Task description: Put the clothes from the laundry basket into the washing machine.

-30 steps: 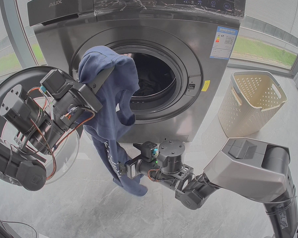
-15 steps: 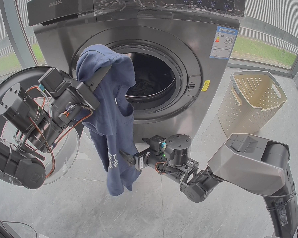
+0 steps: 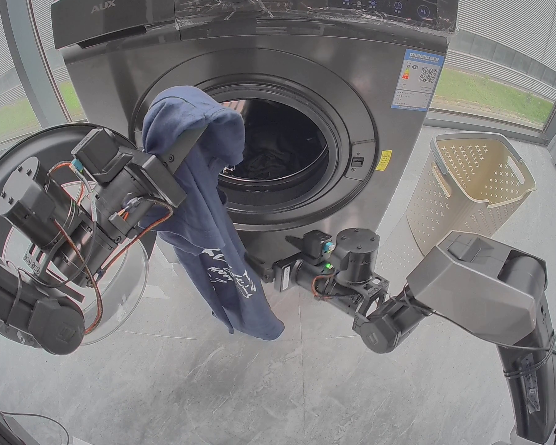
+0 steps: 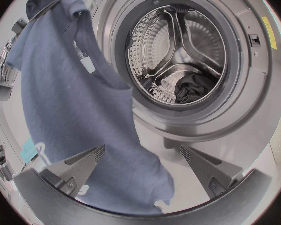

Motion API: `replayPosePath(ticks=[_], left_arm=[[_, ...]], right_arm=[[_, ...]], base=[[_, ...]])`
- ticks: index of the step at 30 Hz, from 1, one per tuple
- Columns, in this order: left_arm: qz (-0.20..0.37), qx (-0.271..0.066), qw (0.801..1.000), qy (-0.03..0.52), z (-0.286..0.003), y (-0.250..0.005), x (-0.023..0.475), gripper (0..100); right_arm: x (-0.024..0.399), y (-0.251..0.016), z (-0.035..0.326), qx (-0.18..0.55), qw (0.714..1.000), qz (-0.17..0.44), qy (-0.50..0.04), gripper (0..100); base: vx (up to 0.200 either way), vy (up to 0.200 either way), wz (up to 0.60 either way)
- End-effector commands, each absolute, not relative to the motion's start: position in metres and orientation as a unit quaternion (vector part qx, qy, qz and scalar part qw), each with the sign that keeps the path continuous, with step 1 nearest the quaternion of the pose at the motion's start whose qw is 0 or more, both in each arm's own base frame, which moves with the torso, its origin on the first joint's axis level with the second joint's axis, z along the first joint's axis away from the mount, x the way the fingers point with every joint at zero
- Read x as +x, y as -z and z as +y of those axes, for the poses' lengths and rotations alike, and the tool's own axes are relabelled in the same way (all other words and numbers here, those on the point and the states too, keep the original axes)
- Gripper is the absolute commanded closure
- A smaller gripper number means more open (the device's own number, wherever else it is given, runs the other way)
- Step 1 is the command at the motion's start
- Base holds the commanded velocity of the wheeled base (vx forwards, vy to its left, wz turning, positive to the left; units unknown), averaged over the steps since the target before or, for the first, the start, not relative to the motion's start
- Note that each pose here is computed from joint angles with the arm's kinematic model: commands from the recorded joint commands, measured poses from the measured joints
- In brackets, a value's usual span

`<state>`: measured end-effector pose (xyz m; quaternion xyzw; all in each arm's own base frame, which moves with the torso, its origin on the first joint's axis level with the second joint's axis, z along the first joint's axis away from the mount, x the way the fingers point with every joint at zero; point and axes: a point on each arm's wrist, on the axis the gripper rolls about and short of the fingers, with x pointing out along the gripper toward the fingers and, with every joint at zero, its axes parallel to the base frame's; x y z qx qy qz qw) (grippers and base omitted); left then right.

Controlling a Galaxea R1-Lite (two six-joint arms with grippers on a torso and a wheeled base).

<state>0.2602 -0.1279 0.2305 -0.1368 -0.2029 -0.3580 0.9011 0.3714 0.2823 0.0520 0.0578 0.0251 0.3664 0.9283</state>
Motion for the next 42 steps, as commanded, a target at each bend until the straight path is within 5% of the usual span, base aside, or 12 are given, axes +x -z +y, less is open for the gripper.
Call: replayPosePath(ticks=[1,10,23,42], left_arm=[[-0.202,-0.136,0.901,0.358,-0.128,-0.23,0.26,100],[-0.2,-0.136,0.901,0.361,-0.13,-0.229,0.26,100],[-0.21,-0.133,0.905,0.346,-0.121,-0.232,0.264,100],[-0.214,-0.132,0.906,0.34,-0.117,-0.234,0.266,100]], right_arm=[[0.389,-0.062,0.266,0.063,0.93,0.009,-0.361,0],[0.406,-0.068,0.278,0.066,0.932,0.003,-0.357,0],[0.355,-0.057,0.342,0.064,0.9,0.014,-0.431,0],[0.332,-0.042,0.356,0.084,0.876,0.008,-0.475,0]], base=[[0.0,0.0,0.0],[0.0,0.0,0.0],[0.0,0.0,0.0],[0.0,0.0,0.0]])
